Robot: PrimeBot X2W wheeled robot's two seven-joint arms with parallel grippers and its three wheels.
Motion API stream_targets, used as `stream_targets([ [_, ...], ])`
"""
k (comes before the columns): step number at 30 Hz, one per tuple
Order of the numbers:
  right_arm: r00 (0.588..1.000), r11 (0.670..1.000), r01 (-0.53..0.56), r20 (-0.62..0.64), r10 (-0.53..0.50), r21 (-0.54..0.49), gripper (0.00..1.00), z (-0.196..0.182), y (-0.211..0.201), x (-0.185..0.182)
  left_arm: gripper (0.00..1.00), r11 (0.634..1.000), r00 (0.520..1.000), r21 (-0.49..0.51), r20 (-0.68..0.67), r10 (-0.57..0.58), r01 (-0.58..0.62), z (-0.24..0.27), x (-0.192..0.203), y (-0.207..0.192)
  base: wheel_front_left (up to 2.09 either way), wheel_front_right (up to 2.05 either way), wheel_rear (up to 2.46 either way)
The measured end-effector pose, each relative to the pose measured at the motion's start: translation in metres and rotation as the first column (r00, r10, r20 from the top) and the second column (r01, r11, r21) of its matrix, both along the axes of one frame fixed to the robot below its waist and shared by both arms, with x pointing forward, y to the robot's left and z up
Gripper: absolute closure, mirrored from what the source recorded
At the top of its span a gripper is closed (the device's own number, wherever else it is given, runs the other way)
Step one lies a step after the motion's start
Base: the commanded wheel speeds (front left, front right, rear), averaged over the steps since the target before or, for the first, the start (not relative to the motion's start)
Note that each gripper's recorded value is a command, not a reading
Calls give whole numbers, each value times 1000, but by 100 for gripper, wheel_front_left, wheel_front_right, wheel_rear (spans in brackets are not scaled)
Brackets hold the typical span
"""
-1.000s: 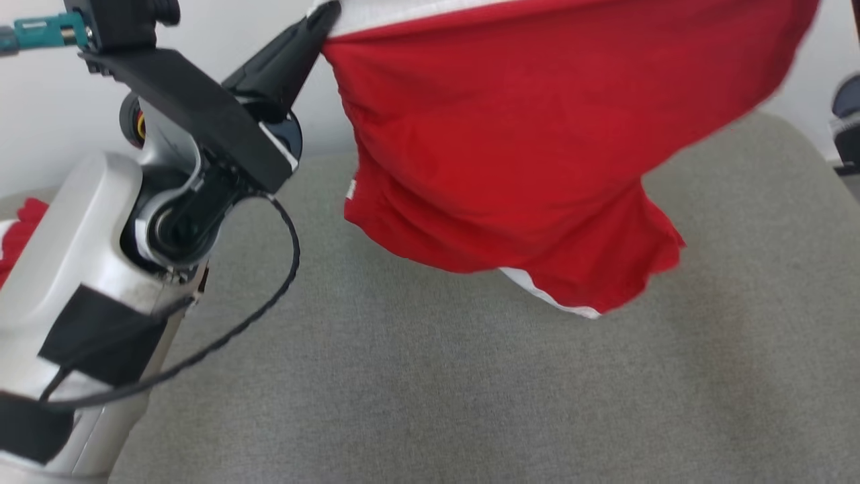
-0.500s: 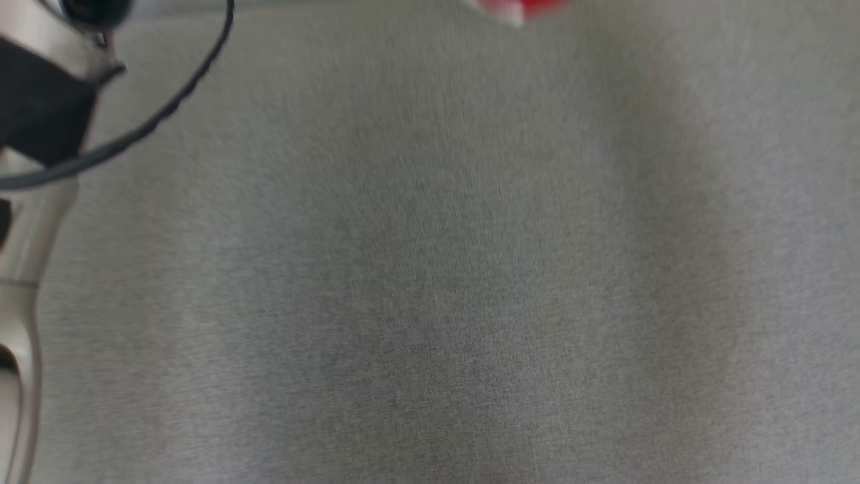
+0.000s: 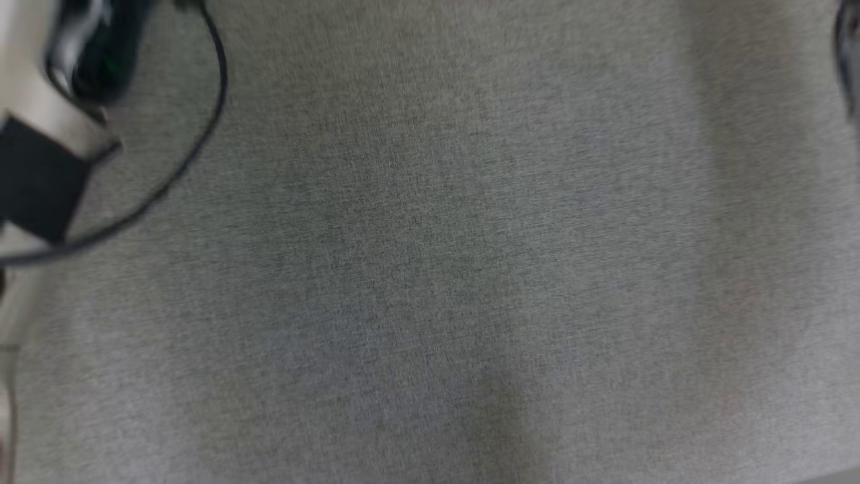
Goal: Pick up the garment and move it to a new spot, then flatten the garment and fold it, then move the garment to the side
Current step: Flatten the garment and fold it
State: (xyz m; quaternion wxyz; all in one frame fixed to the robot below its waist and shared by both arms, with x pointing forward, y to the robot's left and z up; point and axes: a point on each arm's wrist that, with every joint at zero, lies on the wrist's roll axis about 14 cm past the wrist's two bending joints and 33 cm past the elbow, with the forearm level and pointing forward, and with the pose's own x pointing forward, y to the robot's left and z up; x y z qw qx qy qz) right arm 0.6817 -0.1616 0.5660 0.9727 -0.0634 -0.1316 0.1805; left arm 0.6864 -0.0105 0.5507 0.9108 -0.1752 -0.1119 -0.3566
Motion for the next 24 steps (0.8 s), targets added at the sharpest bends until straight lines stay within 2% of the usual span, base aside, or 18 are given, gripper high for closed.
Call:
stream_targets([
  [3,993,1000,3,-115,-3,4,100,-60,-6,-16,100,999,996,-49,-91,16,-21,-42,-5,10,0,0,0],
  [5,984,1000,10,-181,-8,11,100,-87,-12,-34,100,997,994,-72,-108,23,-31,-52,-14,15,0,0,0],
  [12,943,996,57,-331,-34,63,100,-128,-37,-108,100,999,994,-48,-112,-17,12,-64,-77,14,0,0,0],
  [17,924,993,69,-380,-27,99,100,-129,-41,-154,100,999,990,29,-140,-33,38,-75,-128,15,0,0,0],
  [24,913,989,53,-409,8,136,100,-118,-32,-213,100,999,974,45,-224,29,-20,-81,-187,32,0,0,0],
])
